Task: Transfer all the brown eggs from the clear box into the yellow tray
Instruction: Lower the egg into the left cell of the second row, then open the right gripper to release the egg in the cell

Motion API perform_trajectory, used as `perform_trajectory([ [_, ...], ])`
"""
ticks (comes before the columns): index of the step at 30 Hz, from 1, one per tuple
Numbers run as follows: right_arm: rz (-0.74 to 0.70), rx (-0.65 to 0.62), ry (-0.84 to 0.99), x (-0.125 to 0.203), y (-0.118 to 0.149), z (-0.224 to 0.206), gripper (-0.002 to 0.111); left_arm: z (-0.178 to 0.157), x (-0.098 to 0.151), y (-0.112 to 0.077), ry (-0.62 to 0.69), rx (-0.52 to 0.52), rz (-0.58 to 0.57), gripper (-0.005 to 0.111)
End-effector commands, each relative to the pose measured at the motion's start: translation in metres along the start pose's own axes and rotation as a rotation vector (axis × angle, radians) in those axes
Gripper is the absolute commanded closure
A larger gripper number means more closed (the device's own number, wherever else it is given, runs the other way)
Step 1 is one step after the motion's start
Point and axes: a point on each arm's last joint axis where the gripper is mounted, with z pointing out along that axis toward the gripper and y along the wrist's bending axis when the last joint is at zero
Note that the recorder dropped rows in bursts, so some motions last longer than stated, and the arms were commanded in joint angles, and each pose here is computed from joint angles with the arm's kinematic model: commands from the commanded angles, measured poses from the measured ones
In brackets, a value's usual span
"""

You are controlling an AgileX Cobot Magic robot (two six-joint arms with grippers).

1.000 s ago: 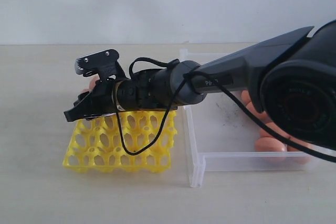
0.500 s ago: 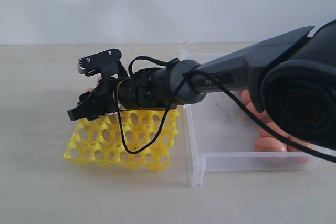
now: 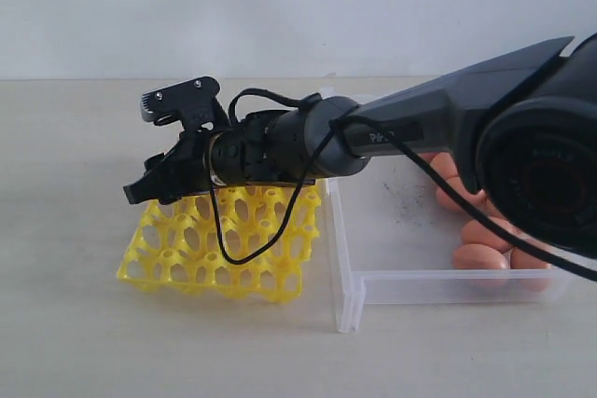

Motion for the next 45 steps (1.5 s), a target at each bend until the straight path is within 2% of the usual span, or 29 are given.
perform_trajectory([
  [1, -0.012, 0.012, -0.024, -0.013, 0.001, -0.01, 0.053, 0.0, -0.002, 0.0, -0.016, 0.0, -0.018, 0.103],
  [6, -0.016, -0.029, -0.058, -0.021, 0.008, -0.015, 0.053, 0.0, -0.002, 0.0, -0.016, 0.0, -0.018, 0.103],
  [8, -0.025, -0.033, -0.058, -0.023, 0.015, -0.017, 0.057, 0.0, -0.002, 0.0, -0.016, 0.0, -0.018, 0.103],
  [10, -0.077, -0.028, -0.055, -0.025, 0.022, -0.02, 0.067, 0.0, -0.002, 0.0, -0.016, 0.0, -0.018, 0.103],
  [14, -0.181, 0.084, 0.012, -0.023, 0.03, -0.025, 0.098, 0.0, -0.002, 0.0, -0.016, 0.0, -0.018, 0.103],
  [16, -0.197, 0.125, 0.042, -0.02, 0.031, -0.025, 0.108, 0.0, -0.002, 0.0, -0.016, 0.0, -0.018, 0.103],
  [20, -0.199, 0.198, 0.083, -0.017, 0.025, -0.027, 0.108, 0.0, -0.002, 0.0, -0.016, 0.0, -0.018, 0.103],
  [24, -0.125, 0.182, 0.086, -0.016, 0.027, -0.027, 0.108, 0.0, -0.002, 0.0, -0.016, 0.0, -0.018, 0.103],
  [29, -0.147, 0.127, 0.072, -0.013, 0.034, -0.023, 0.108, 0.0, -0.002, 0.0, -0.016, 0.0, -0.018, 0.103],
  [31, -0.104, 0.155, 0.117, -0.004, 0.03, -0.018, 0.108, 0.0, -0.002, 0.0, -0.016, 0.0, -0.018, 0.103],
  [36, -0.105, 0.161, 0.214, 0.007, 0.031, -0.018, 0.108, 0.0, -0.002, 0.0, -0.016, 0.0, -0.018, 0.103],
  [39, -0.169, 0.156, 0.223, -0.001, 0.036, -0.027, 0.108, 0.0, -0.002, 0.0, -0.016, 0.0, -0.018, 0.103],
  [42, -0.219, 0.14, 0.159, -0.024, 0.045, -0.044, 0.108, 0.0, -0.002, 0.0, -0.016, 0.0, -0.018, 0.103],
  [45, -0.204, 0.113, 0.088, -0.039, 0.05, -0.053, 0.108, 0.0, -0.002, 0.0, -0.016, 0.0, -0.018, 0.103],
])
